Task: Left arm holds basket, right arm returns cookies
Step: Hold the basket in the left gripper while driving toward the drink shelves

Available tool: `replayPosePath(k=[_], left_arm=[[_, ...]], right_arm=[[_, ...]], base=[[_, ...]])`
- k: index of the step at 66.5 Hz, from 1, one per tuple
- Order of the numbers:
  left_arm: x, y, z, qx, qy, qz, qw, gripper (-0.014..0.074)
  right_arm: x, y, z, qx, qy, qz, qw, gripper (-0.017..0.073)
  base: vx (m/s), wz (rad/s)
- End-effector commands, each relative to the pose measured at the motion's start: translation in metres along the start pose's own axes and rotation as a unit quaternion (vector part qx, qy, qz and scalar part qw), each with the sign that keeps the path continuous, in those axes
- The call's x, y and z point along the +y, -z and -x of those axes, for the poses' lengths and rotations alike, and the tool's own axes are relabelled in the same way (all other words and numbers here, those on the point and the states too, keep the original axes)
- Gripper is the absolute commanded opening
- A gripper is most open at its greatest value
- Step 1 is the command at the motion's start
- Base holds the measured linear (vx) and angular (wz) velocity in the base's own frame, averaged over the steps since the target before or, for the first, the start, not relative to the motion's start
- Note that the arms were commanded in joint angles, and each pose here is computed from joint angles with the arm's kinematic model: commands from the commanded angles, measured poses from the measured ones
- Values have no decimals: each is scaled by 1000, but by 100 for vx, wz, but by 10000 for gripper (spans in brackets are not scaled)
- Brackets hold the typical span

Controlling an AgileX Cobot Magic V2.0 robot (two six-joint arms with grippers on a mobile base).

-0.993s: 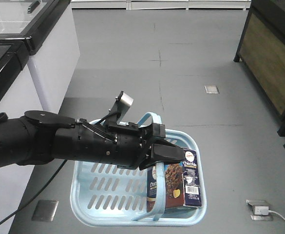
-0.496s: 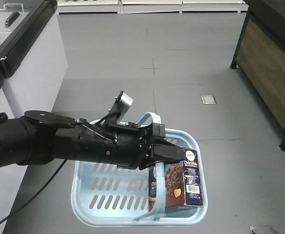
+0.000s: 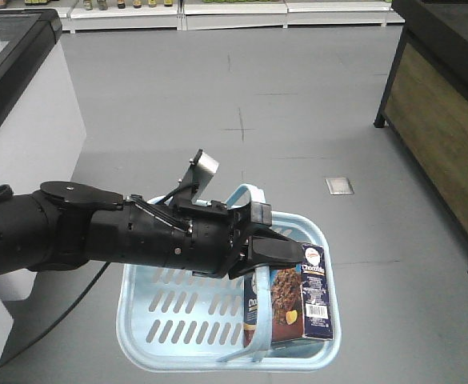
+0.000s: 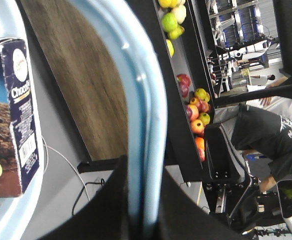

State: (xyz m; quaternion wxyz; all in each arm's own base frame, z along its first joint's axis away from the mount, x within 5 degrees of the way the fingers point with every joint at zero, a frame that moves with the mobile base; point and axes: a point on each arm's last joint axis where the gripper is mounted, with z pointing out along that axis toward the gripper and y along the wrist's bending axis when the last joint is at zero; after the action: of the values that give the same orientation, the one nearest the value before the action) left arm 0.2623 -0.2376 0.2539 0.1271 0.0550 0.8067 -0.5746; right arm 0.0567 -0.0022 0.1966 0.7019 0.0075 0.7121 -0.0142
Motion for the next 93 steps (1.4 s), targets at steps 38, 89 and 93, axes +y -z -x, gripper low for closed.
replayPosePath(k=[38, 89, 93], left_arm=[[-33, 11, 5, -24, 1, -69, 997, -3], [-33, 11, 5, -24, 1, -69, 997, -3], [-33, 11, 5, -24, 1, -69, 997, -3]], right_arm=[[1, 0, 1, -33, 5, 3, 999, -6], [1, 0, 1, -33, 5, 3, 999, -6], [1, 0, 1, -33, 5, 3, 999, -6]], base=[[46, 5], [53, 2], [55, 5]])
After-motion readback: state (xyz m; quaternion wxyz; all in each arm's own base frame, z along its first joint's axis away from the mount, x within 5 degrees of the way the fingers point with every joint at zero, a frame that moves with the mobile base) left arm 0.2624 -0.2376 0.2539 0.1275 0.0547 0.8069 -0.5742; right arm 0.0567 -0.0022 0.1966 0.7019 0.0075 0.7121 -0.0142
